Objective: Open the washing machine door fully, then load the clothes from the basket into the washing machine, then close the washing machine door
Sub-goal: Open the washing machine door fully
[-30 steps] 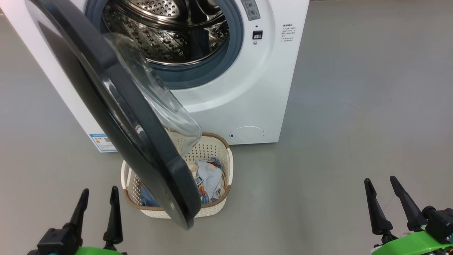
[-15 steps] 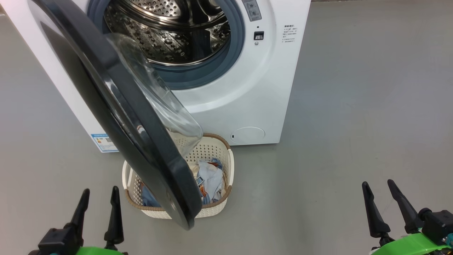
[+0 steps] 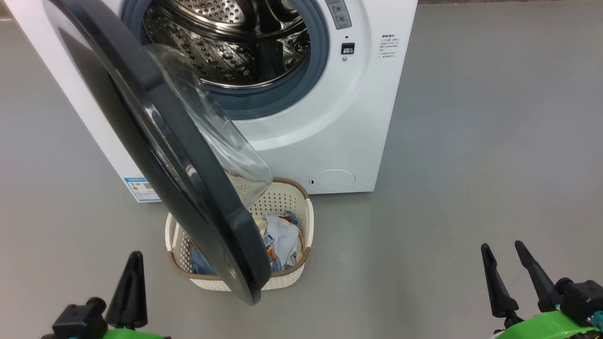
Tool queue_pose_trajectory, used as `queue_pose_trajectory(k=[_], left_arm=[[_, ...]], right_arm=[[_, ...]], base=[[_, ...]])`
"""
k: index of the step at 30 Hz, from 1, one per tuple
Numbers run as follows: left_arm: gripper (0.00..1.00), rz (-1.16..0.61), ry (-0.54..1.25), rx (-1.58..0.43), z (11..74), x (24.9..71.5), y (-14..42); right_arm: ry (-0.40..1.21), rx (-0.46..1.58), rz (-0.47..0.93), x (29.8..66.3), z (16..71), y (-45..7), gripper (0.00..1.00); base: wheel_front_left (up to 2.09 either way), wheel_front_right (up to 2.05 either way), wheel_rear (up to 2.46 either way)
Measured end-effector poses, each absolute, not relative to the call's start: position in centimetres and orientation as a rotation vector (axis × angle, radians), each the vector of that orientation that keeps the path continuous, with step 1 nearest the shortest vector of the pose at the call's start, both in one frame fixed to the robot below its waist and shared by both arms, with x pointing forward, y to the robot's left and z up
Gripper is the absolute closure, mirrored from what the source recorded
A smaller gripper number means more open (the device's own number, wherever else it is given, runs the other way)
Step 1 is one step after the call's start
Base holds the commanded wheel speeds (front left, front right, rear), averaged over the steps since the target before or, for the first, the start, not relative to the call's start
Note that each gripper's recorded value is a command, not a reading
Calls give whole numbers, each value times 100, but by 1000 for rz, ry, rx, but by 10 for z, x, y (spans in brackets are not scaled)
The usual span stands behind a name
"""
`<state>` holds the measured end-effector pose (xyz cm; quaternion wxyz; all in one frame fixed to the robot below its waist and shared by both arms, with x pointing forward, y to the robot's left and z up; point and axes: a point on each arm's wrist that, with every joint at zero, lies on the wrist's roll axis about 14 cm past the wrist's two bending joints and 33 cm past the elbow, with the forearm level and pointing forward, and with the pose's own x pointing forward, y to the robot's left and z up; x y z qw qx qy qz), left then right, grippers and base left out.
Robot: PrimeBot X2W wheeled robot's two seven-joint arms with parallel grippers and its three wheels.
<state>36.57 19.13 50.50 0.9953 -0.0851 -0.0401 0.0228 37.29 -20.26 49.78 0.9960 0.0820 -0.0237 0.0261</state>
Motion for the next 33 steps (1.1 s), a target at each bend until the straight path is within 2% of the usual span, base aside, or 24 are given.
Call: queue_pose_trajectory(k=[5, 12, 17, 22, 26, 33], left_arm=[[100, 67, -151, -198, 527, 366, 200], [100, 70, -426, -155, 614, 364, 212], [100, -85, -660, -109, 691, 357, 178], [100, -284, -796, -110, 734, 339, 126], [100, -446, -826, -144, 749, 321, 80], [100, -710, -762, -247, 741, 291, 10]], right_arm=[[-40, 165, 50, 372, 495, -203, 0], [-28, 167, 41, 372, 492, -205, 0], [-36, 174, 29, 372, 493, -207, 0], [-28, 180, 27, 369, 491, -206, 0], [-27, 187, 20, 367, 490, -206, 0], [-7, 195, 15, 367, 484, -207, 0]], base=[[0, 0, 0], [0, 0, 0], [0, 0, 0], [0, 0, 0], [0, 0, 0], [0, 0, 0]])
